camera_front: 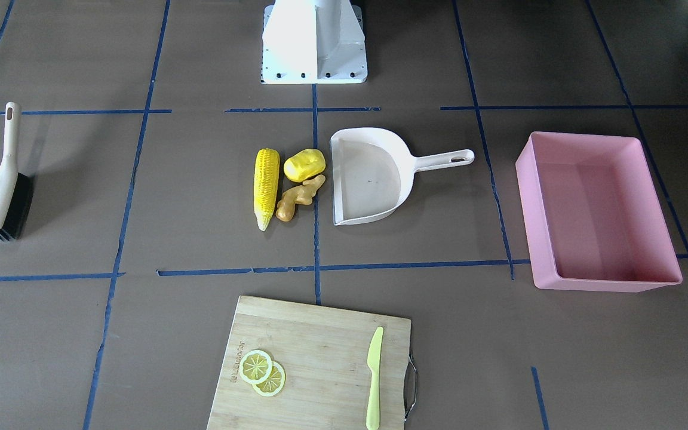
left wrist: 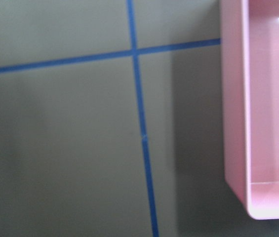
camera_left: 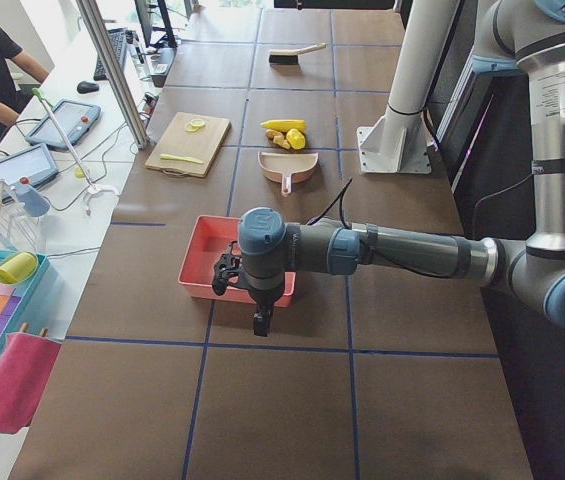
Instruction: Sweep and dump trash into bin
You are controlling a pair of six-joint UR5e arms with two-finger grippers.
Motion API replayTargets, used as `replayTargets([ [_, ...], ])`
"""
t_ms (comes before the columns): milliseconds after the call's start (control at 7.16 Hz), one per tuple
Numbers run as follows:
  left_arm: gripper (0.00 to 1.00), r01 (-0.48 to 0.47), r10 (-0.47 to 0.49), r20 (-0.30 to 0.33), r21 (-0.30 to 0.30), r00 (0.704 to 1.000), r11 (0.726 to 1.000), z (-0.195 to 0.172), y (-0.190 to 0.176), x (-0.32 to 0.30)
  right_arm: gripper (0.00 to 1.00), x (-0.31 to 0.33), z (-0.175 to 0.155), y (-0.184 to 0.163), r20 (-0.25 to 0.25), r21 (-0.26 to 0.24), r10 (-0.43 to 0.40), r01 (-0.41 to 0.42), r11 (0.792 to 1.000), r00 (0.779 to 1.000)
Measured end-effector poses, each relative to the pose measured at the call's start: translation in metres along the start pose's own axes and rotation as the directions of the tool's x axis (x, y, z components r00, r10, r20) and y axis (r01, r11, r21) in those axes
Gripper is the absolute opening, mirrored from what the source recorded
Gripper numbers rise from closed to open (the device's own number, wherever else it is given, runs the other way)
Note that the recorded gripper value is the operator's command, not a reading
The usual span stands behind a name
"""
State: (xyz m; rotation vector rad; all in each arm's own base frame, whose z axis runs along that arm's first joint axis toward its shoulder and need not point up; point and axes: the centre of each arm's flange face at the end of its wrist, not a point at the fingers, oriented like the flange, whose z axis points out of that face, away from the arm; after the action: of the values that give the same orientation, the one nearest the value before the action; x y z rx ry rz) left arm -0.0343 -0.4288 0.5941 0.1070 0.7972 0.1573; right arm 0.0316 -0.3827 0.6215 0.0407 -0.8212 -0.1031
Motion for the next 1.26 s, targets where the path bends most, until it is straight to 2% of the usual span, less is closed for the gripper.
replayTargets([
  [140, 1.00, -0.083, 0.085, -0.037, 0.036, 0.996, 0.996, 0.004, -0.008, 0.020, 0.97, -0.008, 0.000, -0.002, 0.025, 0.018, -0.006, 0.006, 1.000, 1.000],
  [279, 1.00, -0.182, 0.187, -0.065, 0.074, 0.980, 0.980, 0.011, -0.017, 0.044, 0.96, -0.020, 0.004, -0.006, 0.037, 0.035, 0.015, -0.016, 0.999, 0.999],
  [419, 1.00, -0.288, 0.299, -0.075, 0.125, 0.951, 0.949, 0.015, -0.029, 0.071, 0.95, -0.037, 0.013, -0.010, 0.045, 0.049, 0.038, -0.041, 0.998, 0.998],
  [559, 1.00, -0.380, 0.398, -0.075, 0.176, 0.914, 0.908, 0.014, -0.048, 0.101, 0.95, -0.054, 0.024, -0.011, 0.052, 0.059, 0.055, -0.058, 0.997, 0.997],
  [698, 1.00, -0.445, 0.468, -0.081, 0.203, 0.880, 0.872, 0.016, -0.064, 0.131, 0.95, -0.069, 0.035, -0.010, 0.049, 0.068, 0.078, -0.081, 0.994, 0.996],
  [978, 1.00, -0.553, 0.583, -0.111, 0.220, 0.805, 0.804, 0.028, -0.083, 0.199, 0.92, -0.092, 0.051, -0.007, 0.037, 0.088, 0.125, -0.128, 0.988, 0.991],
  [1257, 1.00, -0.661, 0.701, -0.141, 0.249, 0.699, 0.708, 0.035, -0.092, 0.291, 0.87, -0.119, 0.066, 0.004, 0.042, 0.044, 0.174, -0.176, 0.983, 0.984],
])
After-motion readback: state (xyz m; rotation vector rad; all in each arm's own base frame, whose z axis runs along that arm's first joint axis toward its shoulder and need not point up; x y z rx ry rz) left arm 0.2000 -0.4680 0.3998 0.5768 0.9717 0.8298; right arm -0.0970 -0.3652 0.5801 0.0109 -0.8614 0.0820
